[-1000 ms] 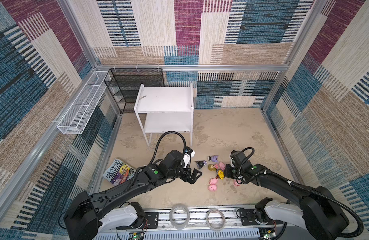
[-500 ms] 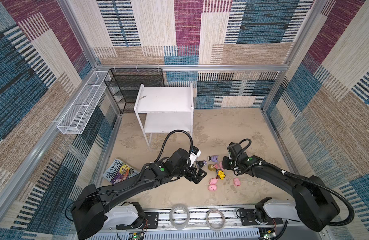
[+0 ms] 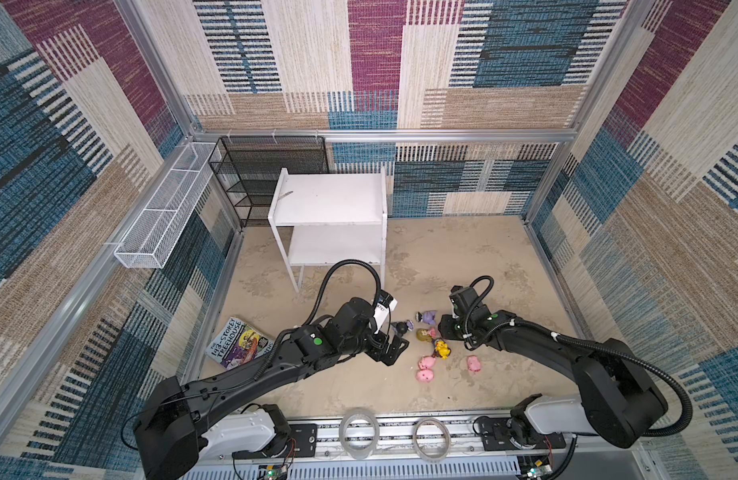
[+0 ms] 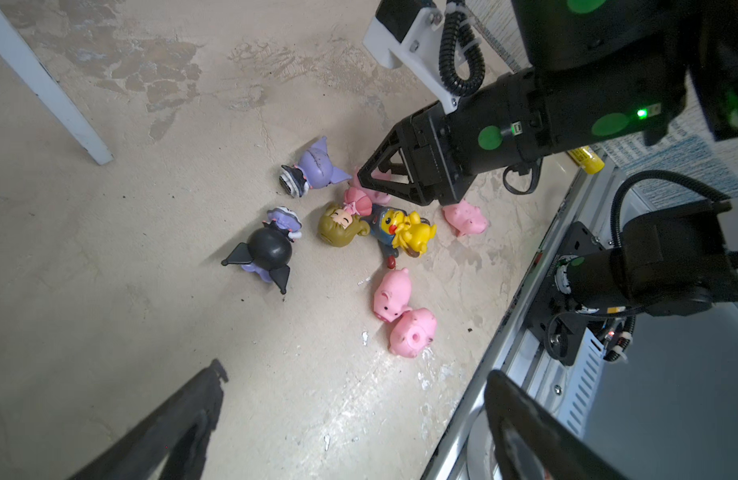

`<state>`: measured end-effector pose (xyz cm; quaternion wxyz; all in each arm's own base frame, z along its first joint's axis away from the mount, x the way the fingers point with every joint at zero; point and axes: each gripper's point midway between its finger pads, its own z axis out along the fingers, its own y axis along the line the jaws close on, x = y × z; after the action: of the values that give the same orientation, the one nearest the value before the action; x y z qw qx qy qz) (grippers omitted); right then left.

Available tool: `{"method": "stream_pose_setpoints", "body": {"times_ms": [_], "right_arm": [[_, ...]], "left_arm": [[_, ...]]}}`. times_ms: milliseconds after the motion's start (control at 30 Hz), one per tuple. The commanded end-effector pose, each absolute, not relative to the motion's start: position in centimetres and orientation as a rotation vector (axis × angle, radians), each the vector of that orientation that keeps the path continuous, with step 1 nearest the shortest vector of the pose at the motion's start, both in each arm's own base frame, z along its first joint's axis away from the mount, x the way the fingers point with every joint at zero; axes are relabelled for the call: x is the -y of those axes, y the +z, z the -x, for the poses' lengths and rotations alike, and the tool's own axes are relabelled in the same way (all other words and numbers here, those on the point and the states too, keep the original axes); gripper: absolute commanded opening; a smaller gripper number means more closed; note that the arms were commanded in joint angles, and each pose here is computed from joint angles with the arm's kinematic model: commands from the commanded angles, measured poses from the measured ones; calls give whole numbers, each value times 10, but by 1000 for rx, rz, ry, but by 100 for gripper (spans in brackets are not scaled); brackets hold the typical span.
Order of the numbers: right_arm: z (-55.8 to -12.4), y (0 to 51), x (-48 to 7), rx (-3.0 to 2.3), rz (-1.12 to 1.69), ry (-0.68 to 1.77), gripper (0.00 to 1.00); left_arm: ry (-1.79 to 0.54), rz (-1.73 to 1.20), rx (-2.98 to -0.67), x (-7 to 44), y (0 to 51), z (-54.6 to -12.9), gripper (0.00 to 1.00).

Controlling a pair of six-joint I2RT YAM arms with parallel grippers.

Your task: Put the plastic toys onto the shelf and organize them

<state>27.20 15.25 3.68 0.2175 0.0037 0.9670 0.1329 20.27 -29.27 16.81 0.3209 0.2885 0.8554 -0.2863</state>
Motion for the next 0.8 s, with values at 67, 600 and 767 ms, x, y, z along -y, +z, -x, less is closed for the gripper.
{"method": "stream_pose_setpoints", "body": {"times_ms": [67, 600, 767], "right_arm": [[-276, 34, -157, -2668, 21, 374, 36], [-274, 90, -171, -2562, 132, 453, 22], [-249, 114, -226, -2518, 245, 638, 23]], "left_arm": [[-696, -776, -2229, 285, 169, -205, 99], [-433, -642, -2246, 232, 186, -214, 99], [-329, -506, -2261, 194, 191, -210, 99]]}}
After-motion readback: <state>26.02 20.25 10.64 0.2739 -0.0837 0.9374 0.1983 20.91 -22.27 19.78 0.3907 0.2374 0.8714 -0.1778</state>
